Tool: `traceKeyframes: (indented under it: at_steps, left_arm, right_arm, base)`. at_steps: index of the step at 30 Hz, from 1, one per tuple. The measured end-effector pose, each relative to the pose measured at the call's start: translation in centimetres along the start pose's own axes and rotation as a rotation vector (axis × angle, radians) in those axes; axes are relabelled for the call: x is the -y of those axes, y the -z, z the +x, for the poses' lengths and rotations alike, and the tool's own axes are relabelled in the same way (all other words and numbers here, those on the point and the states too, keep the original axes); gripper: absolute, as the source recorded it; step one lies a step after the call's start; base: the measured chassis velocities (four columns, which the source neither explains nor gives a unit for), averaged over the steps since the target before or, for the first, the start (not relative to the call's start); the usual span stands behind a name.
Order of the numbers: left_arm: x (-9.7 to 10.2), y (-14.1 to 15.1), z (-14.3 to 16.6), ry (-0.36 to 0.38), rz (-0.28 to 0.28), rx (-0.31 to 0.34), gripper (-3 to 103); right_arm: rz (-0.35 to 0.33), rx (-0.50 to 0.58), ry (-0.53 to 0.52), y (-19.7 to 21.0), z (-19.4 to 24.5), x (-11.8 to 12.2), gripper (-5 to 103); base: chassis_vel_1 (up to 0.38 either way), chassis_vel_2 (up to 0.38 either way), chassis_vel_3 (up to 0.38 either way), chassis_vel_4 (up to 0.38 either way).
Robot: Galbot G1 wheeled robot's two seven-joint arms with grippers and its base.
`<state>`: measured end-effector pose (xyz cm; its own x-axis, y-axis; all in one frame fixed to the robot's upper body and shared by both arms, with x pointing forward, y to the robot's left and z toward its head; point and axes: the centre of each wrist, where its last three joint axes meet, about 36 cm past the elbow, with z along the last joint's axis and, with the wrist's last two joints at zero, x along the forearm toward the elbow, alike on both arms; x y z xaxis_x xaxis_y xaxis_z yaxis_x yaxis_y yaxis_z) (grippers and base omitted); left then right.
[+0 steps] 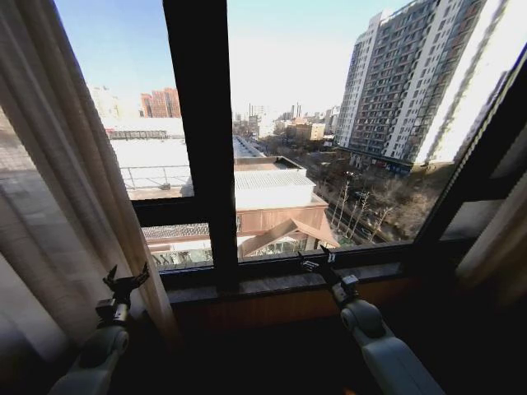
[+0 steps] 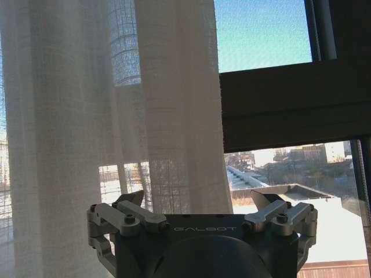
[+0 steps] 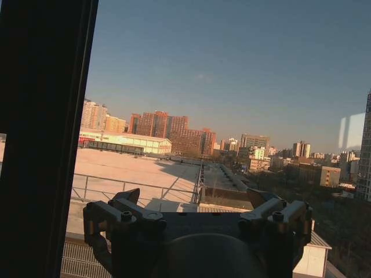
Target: Open the curtains by pulling them apart, changing their state from closed to fully open.
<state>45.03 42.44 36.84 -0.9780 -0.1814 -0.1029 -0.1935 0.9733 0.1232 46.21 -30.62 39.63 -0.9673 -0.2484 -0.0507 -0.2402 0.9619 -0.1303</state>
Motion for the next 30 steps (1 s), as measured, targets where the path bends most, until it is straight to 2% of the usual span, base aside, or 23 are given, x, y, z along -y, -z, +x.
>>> traceKeyframes:
  at_steps: [3,4,8,11,12,15,17,21,23,26,29,30]
  left_arm:
    - [0.3,0.2,-1.3,-0.018,0.005,0.012,100]
    - [0.6,0.3,-2.8,-0.032,0.004,0.016,100]
    - [0.9,0.5,-3.9,-0.024,0.006,0.0,98]
    - [0.9,-0.1,-4.0,-0.006,0.009,-0.018,85]
    - [0.9,-0.1,-4.0,-0.006,0.009,-0.018,85]
    - [0.6,-0.6,-3.7,0.02,0.024,-0.019,69]
    - [0.6,-0.7,-3.6,0.024,0.027,-0.017,69]
    - [0.0,-1.0,-3.2,0.038,0.029,-0.011,47]
    - [-0.1,-1.1,-3.2,0.039,0.029,-0.01,47]
    - [-0.5,-1.1,-3.0,0.045,0.028,-0.007,31]
    - [-0.5,-1.2,-2.9,0.047,0.029,-0.008,26]
    - [-0.5,-1.3,-2.9,0.049,0.03,-0.008,20]
  right_arm:
    - [0.0,0.0,0.0,0.0,0.0,0.0,100]
    - [0.0,0.0,0.0,0.0,0.0,0.0,100]
    - [0.0,0.0,0.0,0.0,0.0,0.0,100]
    - [0.0,0.0,0.0,0.0,0.0,0.0,100]
    - [0.0,0.0,0.0,0.0,0.0,0.0,100]
    - [0.0,0.0,0.0,0.0,0.0,0.0,100]
    - [0.0,0.0,0.0,0.0,0.0,0.0,100]
    - [0.0,0.0,0.0,0.0,0.0,0.0,100]
    - [0.0,0.0,0.0,0.0,0.0,0.0,100]
    - [0.0,0.0,0.0,0.0,0.0,0.0,100]
    - [0.0,0.0,0.0,0.0,0.0,0.0,100]
    - [0.0,0.0,0.0,0.0,0.0,0.0,100]
  base:
    - [0.0,0.0,0.0,0.0]
    - [0.0,0.0,0.0,0.0]
    - [0.0,0.0,0.0,0.0]
    - [0.0,0.0,0.0,0.0]
    - [0.0,0.0,0.0,0.0]
    - [0.0,0.0,0.0,0.0]
    - [0.0,0.0,0.0,0.0]
    - [0.0,0.0,0.0,0.0]
    - [0.0,0.0,0.0,0.0]
    - [0.0,0.0,0.0,0.0]
    - [0.0,0.0,0.0,0.0]
    - [0.0,0.0,0.0,0.0]
